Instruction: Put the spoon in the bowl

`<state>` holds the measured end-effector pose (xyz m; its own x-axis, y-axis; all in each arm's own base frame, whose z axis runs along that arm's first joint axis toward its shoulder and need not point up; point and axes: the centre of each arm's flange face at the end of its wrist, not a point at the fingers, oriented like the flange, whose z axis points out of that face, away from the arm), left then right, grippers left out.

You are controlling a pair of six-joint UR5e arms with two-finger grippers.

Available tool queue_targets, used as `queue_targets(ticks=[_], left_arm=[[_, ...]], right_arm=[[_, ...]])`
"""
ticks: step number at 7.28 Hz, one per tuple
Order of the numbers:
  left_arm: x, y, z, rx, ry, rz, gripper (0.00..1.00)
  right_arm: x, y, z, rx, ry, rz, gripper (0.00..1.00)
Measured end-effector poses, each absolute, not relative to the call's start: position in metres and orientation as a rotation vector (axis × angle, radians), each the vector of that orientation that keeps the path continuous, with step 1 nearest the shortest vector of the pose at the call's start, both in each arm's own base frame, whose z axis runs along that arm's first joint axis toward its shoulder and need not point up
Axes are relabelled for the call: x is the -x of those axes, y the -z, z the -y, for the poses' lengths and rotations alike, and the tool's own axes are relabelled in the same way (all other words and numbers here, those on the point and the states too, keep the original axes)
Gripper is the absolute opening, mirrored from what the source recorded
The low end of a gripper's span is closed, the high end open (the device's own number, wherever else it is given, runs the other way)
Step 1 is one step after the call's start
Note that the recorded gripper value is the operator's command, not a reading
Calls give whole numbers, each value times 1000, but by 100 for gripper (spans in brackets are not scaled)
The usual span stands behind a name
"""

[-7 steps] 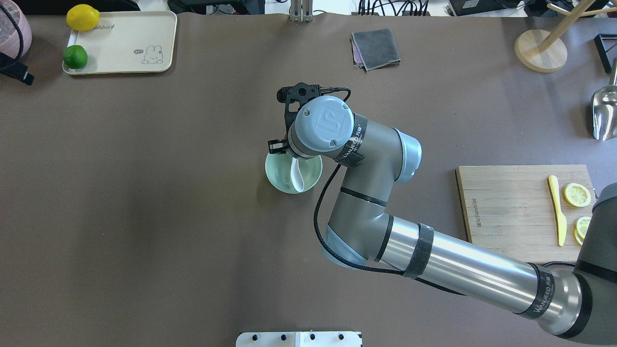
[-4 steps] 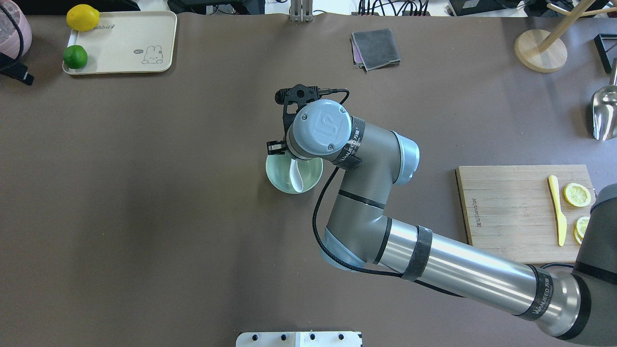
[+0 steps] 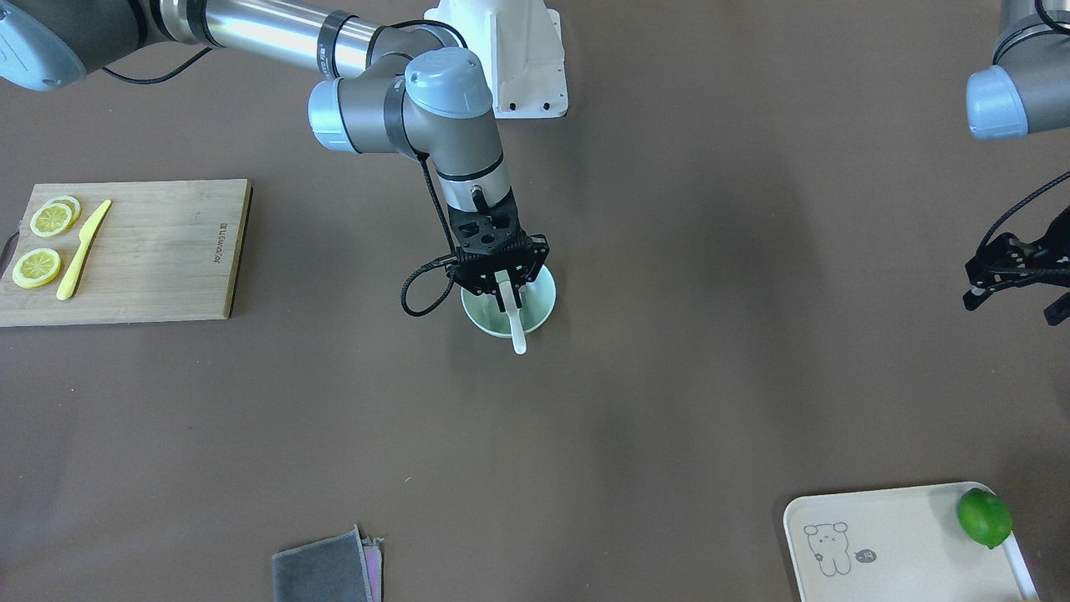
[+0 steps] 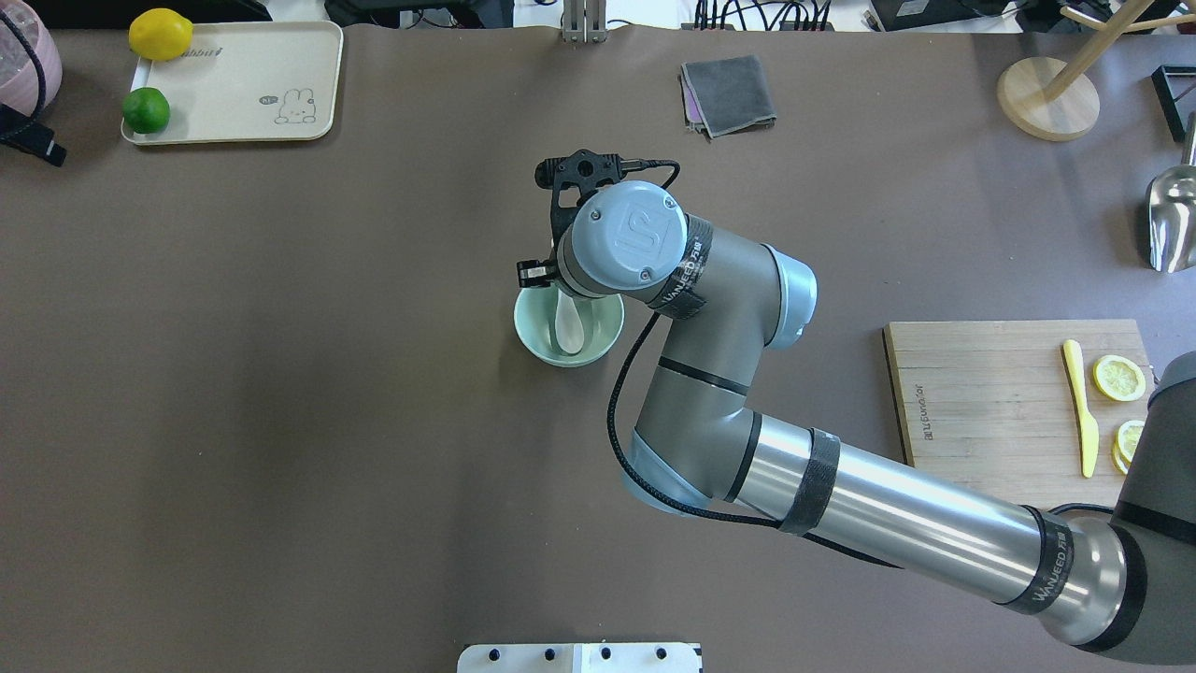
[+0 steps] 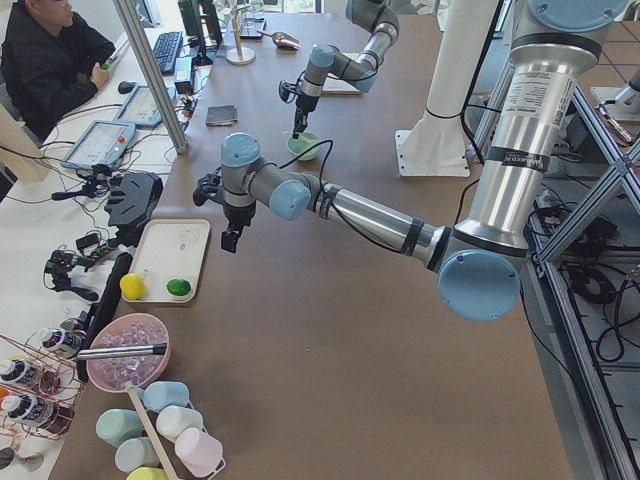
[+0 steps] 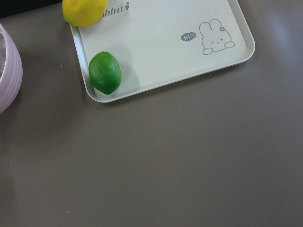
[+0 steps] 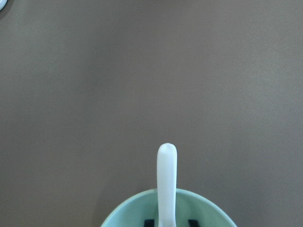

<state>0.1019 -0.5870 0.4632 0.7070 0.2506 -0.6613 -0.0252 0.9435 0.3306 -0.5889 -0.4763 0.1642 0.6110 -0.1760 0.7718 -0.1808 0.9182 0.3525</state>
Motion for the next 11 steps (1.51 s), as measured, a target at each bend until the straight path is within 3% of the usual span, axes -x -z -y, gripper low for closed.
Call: queue_targets(ticks=[3,5,8,11], left_arm=[[-104,-461,589,-321,-163,-776,98],[-103,-455,591,-348,-167,-781,98],[-91,-458,589,-470,-172,-761,98],[-68,-510,570,-479,-118,-675,98]], right_arm=[[565,-155,501,-404,-21,946,100],[485,-183,542,-277,-7,1005,100],[287,-309,577,-202,63,979,100],[104,-460,558,-171,166,836,100]])
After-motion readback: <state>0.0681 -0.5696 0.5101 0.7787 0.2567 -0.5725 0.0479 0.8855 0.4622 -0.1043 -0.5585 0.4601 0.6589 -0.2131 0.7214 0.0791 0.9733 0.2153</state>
